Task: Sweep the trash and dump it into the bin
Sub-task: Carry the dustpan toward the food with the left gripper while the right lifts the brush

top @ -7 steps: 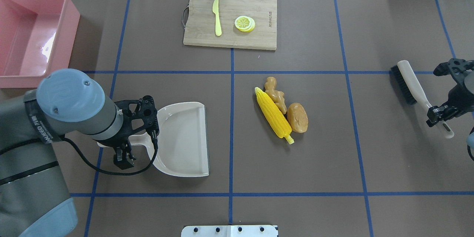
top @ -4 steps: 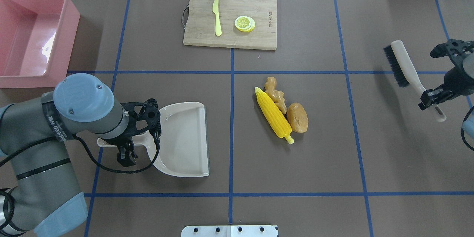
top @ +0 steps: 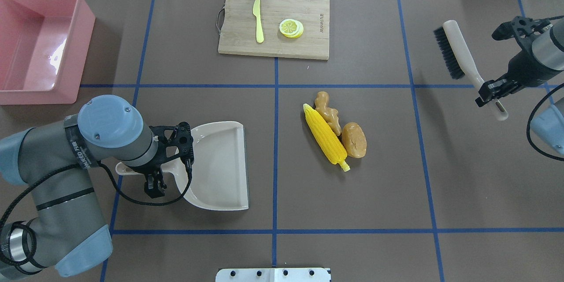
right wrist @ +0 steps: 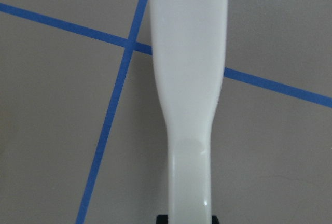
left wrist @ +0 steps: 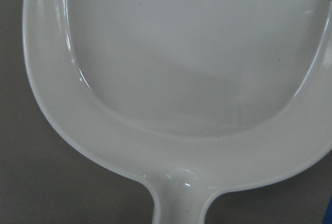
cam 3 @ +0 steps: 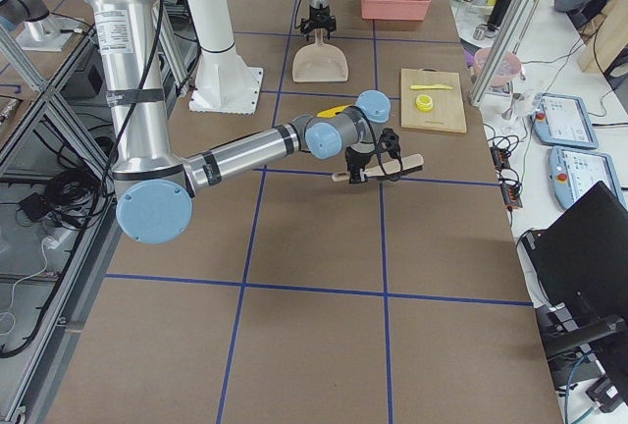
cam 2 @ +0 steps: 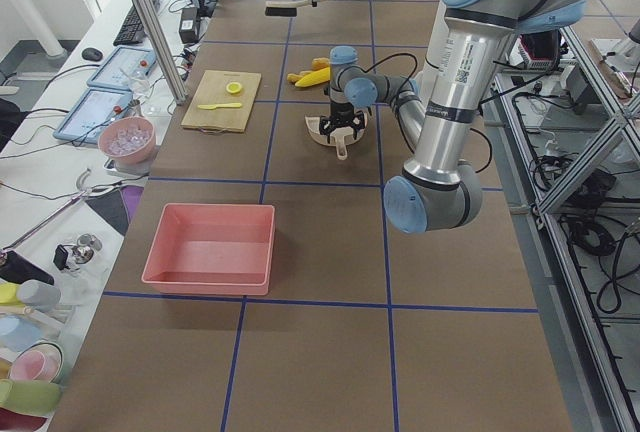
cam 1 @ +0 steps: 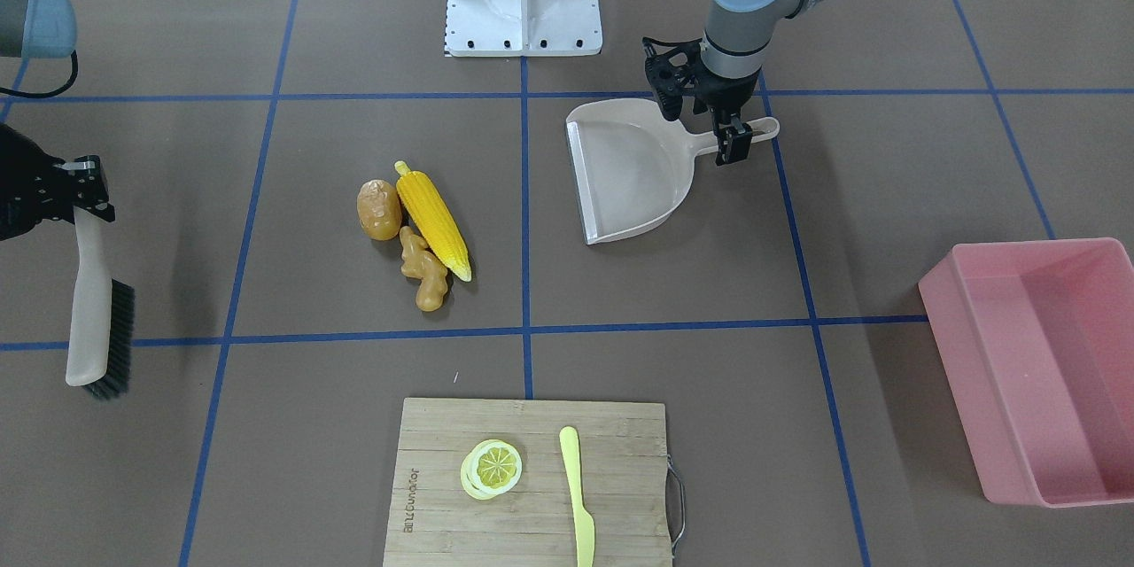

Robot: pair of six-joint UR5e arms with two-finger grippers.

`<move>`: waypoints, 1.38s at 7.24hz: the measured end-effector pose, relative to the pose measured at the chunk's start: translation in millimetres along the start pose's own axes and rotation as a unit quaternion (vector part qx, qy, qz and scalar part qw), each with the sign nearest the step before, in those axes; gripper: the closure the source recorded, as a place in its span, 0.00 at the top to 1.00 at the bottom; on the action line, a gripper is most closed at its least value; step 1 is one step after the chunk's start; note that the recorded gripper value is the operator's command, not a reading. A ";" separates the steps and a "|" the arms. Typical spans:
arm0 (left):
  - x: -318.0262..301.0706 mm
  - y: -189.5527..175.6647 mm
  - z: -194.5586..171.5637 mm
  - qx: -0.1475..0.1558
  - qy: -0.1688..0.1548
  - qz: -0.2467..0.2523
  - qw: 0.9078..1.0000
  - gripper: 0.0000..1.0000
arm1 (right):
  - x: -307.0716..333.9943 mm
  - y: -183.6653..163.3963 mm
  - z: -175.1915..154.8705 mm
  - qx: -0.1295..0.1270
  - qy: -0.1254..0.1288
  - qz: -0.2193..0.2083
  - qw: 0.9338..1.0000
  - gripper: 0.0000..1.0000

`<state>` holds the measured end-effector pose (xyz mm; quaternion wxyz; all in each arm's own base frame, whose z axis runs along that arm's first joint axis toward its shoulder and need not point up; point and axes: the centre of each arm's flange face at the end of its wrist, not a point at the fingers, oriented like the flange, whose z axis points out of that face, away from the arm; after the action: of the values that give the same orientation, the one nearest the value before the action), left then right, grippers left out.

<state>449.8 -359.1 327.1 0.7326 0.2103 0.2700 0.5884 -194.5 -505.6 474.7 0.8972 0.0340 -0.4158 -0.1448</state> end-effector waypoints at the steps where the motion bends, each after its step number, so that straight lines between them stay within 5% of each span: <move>1: 0.9 1.4 3.5 -0.001 0.002 0.001 1.000 1.00 | -1.2 -2.7 -5.5 0.005 0.000 -0.001 1.000 0.00; 3: 5.7 9.4 14.0 -0.007 0.007 0.004 1.000 0.90 | -3.5 -2.2 -24.4 0.024 0.001 0.000 1.000 0.00; 4: 6.7 13.3 17.6 -0.007 0.008 0.005 1.000 0.60 | -5.7 1.6 -35.0 0.029 -0.007 0.001 1.000 0.00; 5: 7.0 15.8 19.7 -0.006 0.009 0.006 1.000 0.59 | -10.5 7.7 -47.0 0.030 -0.024 0.012 0.999 0.00; 6: 7.5 18.6 21.4 -0.005 0.010 0.006 1.000 0.42 | -13.9 16.2 -54.2 0.025 -0.038 0.033 0.998 0.00; 7: 8.1 23.7 22.9 -0.002 0.011 0.007 1.000 0.09 | -16.6 23.8 -58.2 0.022 -0.048 0.044 0.998 0.00; 8: 9.0 27.3 21.9 0.003 0.010 0.009 1.000 0.00 | -25.5 24.4 -62.4 0.022 -0.058 0.040 0.997 0.00; 10: 9.5 28.0 12.0 0.015 0.019 0.009 1.000 0.00 | -58.5 14.3 -62.4 0.020 -0.075 0.011 0.997 0.00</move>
<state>438.1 -343.6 352.5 0.7190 0.2124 0.2904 0.5947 -179.8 -478.7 393.5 0.8639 0.0363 -0.4855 -0.1291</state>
